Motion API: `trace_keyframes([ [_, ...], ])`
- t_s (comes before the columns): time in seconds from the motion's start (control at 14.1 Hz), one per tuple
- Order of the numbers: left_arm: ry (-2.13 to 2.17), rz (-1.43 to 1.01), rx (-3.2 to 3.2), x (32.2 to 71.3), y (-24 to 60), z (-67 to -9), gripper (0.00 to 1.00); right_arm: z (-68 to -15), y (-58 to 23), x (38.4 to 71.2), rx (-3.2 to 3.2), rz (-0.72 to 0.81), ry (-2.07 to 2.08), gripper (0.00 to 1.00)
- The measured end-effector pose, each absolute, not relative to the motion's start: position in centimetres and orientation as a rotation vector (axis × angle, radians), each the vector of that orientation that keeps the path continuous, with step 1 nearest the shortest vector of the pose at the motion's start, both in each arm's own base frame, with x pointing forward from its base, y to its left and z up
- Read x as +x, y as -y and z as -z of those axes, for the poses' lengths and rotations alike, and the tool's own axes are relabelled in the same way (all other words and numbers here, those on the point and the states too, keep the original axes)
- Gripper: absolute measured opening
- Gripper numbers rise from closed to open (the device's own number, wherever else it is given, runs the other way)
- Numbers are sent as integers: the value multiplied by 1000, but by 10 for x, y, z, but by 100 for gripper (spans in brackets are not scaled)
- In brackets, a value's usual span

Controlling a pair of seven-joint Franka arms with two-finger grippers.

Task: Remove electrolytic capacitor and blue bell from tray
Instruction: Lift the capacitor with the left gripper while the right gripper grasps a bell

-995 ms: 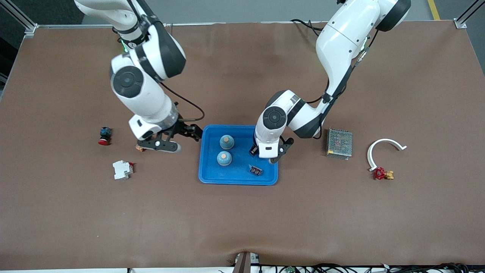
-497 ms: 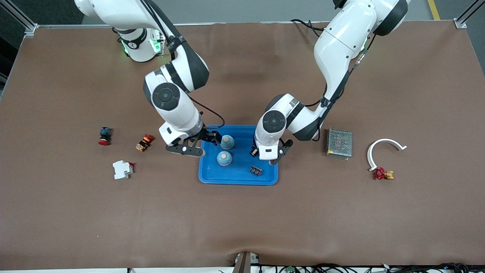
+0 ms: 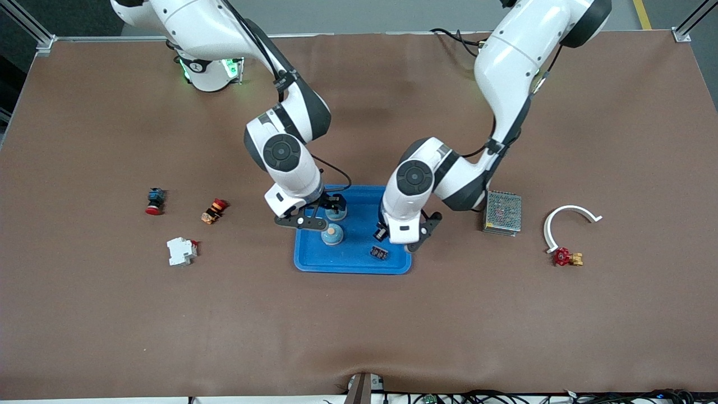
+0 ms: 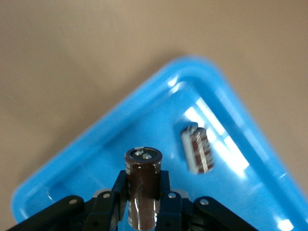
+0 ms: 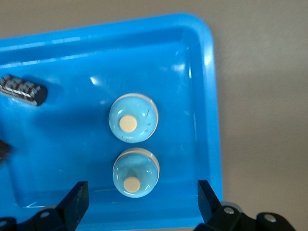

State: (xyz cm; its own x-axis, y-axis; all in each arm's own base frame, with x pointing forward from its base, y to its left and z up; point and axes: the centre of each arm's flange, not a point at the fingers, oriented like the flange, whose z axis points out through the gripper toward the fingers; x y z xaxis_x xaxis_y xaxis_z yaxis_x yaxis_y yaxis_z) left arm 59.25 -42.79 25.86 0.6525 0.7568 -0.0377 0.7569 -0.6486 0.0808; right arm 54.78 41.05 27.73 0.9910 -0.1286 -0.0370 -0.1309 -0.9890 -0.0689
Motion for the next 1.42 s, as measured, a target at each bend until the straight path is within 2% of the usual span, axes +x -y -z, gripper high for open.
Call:
trace_keyframes([
  [0.5, -1302, -20, 2848, 621, 363, -319, 30, -242, -429, 535, -3075, -58, -155, 100],
  [0.85, -1236, 24, 2955, 645, 275, -365, 30, -228, -429, 534, -3083, -63, -151, 100],
  [1.42, -936, 163, 3140, 635, 189, -373, 30, -204, -433, 530, -3102, -54, -119, 100],
])
